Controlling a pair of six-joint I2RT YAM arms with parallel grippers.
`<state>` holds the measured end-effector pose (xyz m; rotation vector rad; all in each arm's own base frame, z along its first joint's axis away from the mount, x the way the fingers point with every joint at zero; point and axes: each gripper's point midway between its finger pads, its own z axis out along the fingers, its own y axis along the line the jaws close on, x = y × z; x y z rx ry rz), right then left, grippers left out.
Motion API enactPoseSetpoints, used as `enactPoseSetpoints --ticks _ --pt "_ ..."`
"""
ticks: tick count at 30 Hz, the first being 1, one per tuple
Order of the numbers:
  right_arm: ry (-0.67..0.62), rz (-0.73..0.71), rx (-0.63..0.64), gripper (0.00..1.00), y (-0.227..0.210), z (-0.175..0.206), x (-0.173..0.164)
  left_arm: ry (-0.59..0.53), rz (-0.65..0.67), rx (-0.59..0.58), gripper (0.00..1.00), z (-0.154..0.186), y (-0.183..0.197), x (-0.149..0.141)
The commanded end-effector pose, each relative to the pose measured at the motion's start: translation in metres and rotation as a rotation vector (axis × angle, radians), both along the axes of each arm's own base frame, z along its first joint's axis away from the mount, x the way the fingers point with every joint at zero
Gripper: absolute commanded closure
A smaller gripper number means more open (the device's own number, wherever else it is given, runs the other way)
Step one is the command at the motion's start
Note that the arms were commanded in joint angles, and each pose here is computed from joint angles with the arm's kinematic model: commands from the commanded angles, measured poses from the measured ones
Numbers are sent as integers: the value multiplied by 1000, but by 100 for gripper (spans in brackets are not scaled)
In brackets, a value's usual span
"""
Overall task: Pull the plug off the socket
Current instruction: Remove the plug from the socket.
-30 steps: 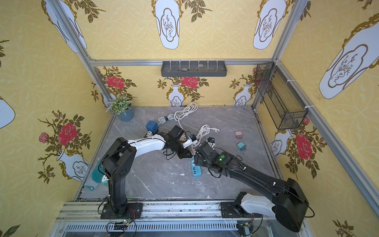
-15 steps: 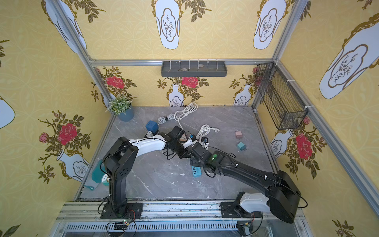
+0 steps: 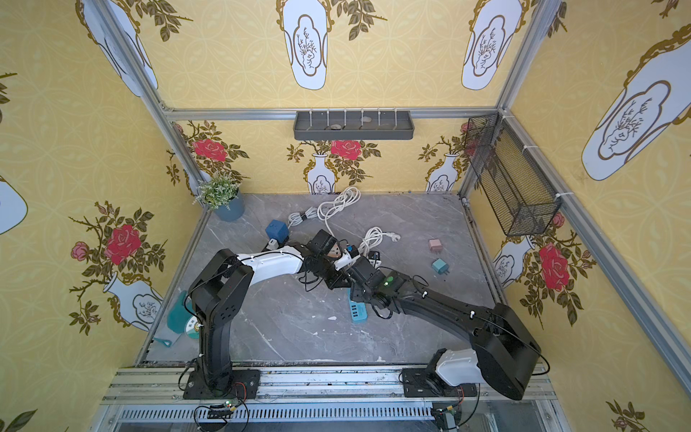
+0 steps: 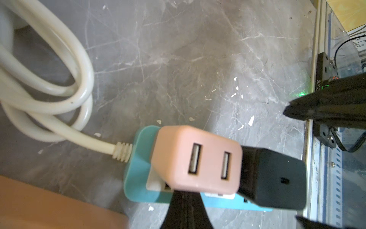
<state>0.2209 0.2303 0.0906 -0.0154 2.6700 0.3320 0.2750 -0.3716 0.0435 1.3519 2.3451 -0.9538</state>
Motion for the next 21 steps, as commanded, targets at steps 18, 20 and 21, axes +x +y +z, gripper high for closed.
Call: enactPoseSetpoints --ticks 18,20,21 --pt "29 21 -93 44 8 -22 21 21 19 93 100 -26 15 -5" --pt "32 21 -123 48 7 -25 22 23 18 93 100 -26 15 -5" --pt "31 23 -142 49 7 -26 22 23 20 95 100 -26 16 -5"
